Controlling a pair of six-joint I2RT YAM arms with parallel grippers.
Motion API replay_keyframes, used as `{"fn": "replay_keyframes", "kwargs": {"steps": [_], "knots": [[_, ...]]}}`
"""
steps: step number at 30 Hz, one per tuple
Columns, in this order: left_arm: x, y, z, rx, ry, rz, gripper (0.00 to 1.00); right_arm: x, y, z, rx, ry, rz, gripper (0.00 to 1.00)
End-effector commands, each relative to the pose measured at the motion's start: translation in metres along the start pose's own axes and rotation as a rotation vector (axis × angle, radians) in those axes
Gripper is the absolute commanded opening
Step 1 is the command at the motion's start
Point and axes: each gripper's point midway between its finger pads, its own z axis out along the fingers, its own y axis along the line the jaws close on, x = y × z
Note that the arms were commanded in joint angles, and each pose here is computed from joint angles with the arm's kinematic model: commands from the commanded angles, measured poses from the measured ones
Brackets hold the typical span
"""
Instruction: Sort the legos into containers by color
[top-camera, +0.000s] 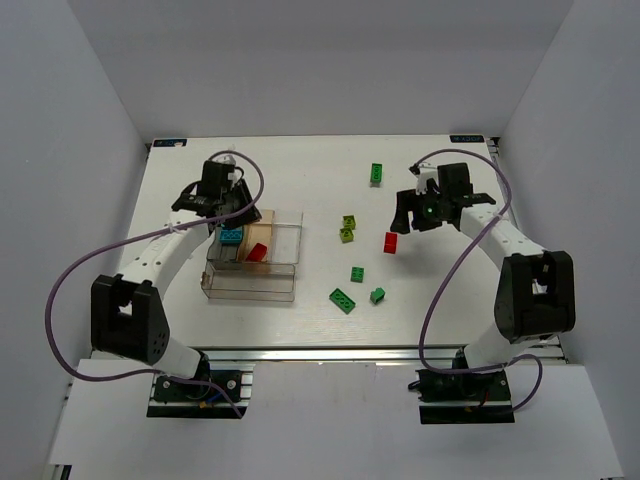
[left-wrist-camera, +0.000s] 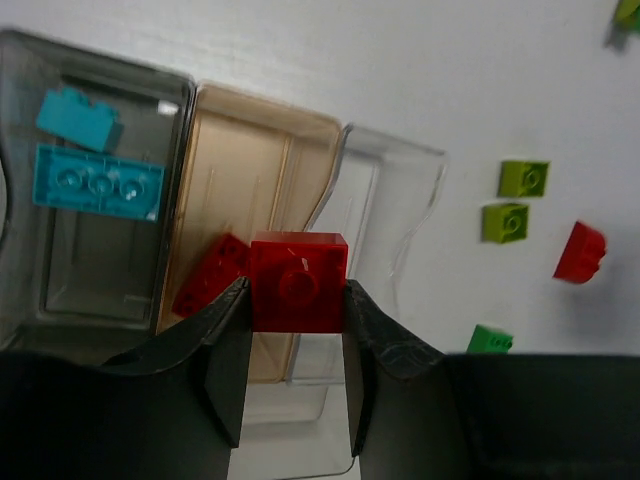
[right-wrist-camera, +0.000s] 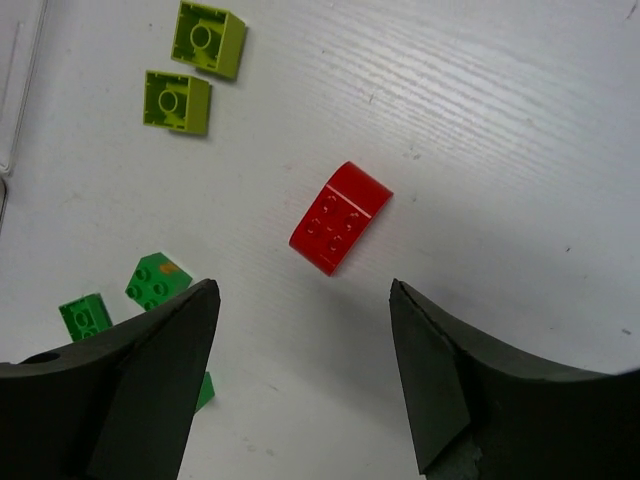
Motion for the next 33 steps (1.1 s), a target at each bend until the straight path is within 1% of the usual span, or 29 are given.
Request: {"fn": "replay_keyframes", "kwargs": {"steps": [1,2,4,7,8,9,12,13,15,16,18,19,20,23,24,25,27,28,29,31,32,33], "knots": [[0.022,-0.002,-0.005,0.037,0.063,-0.003,0.04,-0.025,-0.008,-0.003,0.034,-0.035,-0.004,0.75],[0.026,0.0,-0.003,0.03,0.074,-0.002,0.07,-0.025,-0.009,0.0,0.032,-0.028,0.004,0.76],[0.04,0.006,0.007,0.009,0.114,0.008,0.1,-0.03,-0.008,0.003,0.025,-0.029,0.02,0.76],[0.049,0.015,0.017,-0.02,0.127,0.014,0.28,-0.031,-0.009,0.008,0.02,-0.021,0.035,0.78],[0.052,0.017,0.021,-0.028,0.138,0.017,0.39,-0.031,-0.01,0.01,0.022,-0.019,0.035,0.79],[0.053,0.014,0.023,-0.022,0.142,0.024,0.45,-0.031,-0.011,0.01,0.026,-0.019,0.035,0.8],[0.049,0.011,0.03,-0.023,0.146,0.031,0.62,-0.029,-0.018,0.017,0.047,-0.01,0.029,0.82],[0.042,0.009,0.029,-0.024,0.133,0.038,0.64,-0.029,-0.023,0.019,0.066,-0.005,0.032,0.83],[0.041,0.005,0.03,-0.026,0.137,0.054,0.68,-0.026,-0.028,0.03,0.074,0.032,0.059,0.84],[0.033,0.003,0.028,-0.027,0.122,0.058,0.68,-0.023,-0.032,0.038,0.081,0.064,0.074,0.84],[0.025,-0.001,0.022,-0.022,0.106,0.067,0.68,-0.021,-0.033,0.043,0.083,0.088,0.113,0.84],[0.02,-0.004,0.017,-0.018,0.099,0.069,0.68,-0.018,-0.032,0.048,0.081,0.102,0.118,0.83],[0.013,0.001,0.014,-0.053,0.07,0.074,0.68,-0.02,-0.031,0.05,0.081,0.097,0.124,0.82],[0.0,-0.002,-0.009,-0.044,0.012,0.072,0.68,-0.012,-0.023,0.055,0.084,0.116,0.126,0.78],[-0.008,-0.006,-0.023,-0.024,-0.031,0.061,0.68,-0.01,-0.021,0.056,0.089,0.122,0.125,0.77],[-0.011,-0.007,-0.031,-0.014,-0.054,0.055,0.69,-0.006,-0.025,0.058,0.121,0.129,0.133,0.76],[-0.006,-0.004,-0.041,-0.009,-0.073,0.027,0.69,0.003,-0.02,0.061,0.143,0.159,0.149,0.74],[-0.008,-0.005,-0.056,0.012,-0.109,0.014,0.69,0.01,-0.022,0.064,0.171,0.181,0.161,0.74],[0.001,0.001,-0.058,0.006,-0.101,0.004,0.7,0.013,-0.02,0.065,0.181,0.195,0.17,0.74],[0.007,0.003,-0.067,0.017,-0.114,-0.027,0.7,0.021,-0.018,0.068,0.205,0.219,0.189,0.74],[0.007,0.002,-0.079,0.035,-0.138,-0.039,0.7,0.024,-0.017,0.069,0.216,0.226,0.194,0.74],[0.016,0.008,-0.079,0.026,-0.126,-0.052,0.7,0.027,-0.017,0.07,0.228,0.232,0.198,0.74]]}}
